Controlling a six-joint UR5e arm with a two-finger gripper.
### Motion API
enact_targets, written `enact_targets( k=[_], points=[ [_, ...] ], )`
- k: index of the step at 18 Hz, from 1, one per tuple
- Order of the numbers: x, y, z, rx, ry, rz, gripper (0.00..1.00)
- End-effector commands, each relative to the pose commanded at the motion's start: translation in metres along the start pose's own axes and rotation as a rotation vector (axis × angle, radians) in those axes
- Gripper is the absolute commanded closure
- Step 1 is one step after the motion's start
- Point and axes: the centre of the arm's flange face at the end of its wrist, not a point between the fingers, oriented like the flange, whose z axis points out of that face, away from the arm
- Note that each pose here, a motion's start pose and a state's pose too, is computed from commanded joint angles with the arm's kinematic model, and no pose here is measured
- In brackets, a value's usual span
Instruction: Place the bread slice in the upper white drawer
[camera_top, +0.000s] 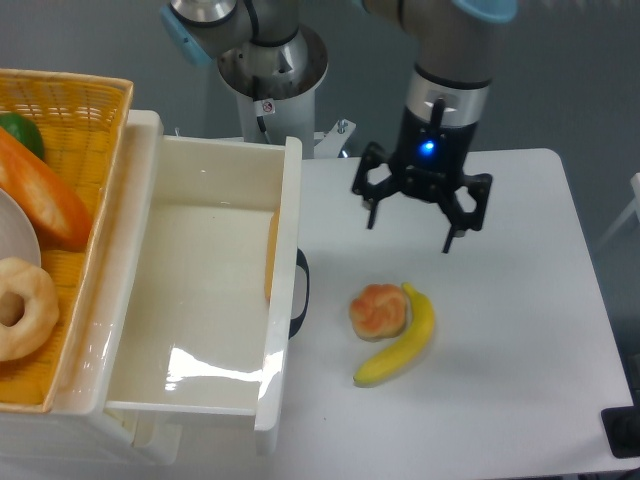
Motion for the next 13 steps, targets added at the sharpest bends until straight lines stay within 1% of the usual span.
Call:
enact_targets(
  k=[1, 4, 6, 7, 9, 13],
  points=[
    [-0.003, 0.008, 0.002, -0.032, -0.005, 0.036, 0.0],
    [-0.019, 0.031, 0.019, -0.101, 0.007, 0.083, 0.0],
    [-0.03, 0.043, 0.035, -0.133, 0.025, 0.121, 0.0],
    [-0.034, 0.046, 0.043, -0.157, 0.033, 0.157, 0.0],
    [-0.043, 0.053, 0.068, -0.198, 0.054, 0.21, 0.0],
    [-0.054, 0.059, 0.107, -0.214, 0.081, 0.214, 0.0]
  ],
)
